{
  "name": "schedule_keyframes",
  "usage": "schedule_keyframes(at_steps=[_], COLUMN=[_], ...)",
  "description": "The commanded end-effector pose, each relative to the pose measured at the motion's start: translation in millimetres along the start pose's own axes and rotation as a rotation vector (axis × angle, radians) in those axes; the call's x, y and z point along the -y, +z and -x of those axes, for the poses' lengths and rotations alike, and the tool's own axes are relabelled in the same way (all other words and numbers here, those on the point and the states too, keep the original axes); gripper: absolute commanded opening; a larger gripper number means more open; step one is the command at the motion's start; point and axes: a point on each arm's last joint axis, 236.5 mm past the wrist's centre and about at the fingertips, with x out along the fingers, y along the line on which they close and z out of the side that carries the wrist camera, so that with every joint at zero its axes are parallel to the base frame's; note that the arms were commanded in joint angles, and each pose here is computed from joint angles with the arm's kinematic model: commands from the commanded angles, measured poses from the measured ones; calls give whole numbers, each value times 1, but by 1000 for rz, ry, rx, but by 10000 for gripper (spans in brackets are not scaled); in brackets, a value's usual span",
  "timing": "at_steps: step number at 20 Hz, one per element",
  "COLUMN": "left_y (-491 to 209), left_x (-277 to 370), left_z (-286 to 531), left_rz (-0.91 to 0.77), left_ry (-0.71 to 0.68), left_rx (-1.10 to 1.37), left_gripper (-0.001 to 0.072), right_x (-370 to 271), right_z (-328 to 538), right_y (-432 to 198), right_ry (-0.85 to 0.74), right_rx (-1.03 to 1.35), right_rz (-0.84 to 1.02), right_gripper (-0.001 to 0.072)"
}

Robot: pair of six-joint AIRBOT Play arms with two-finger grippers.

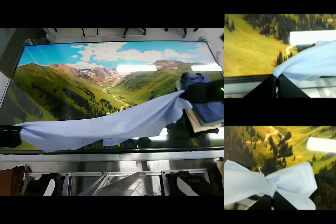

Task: Fold the shirts.

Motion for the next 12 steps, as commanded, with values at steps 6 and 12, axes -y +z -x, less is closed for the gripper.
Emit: schedule_keyframes(at_steps=[6,12], left_y=[-17,-21], left_x=[-10,-14], left_z=[-118,-162], left_rz=[-10,-24], left_ry=[-28,-51], left_rx=[-221,-376], left_gripper=[11,11], right_x=[60,65], right_z=[-223,-229], right_y=[70,54], right_ry=[143,304], right_rx=[-98,-182], right_rz=[-215,-217], right_gripper=[38,667])
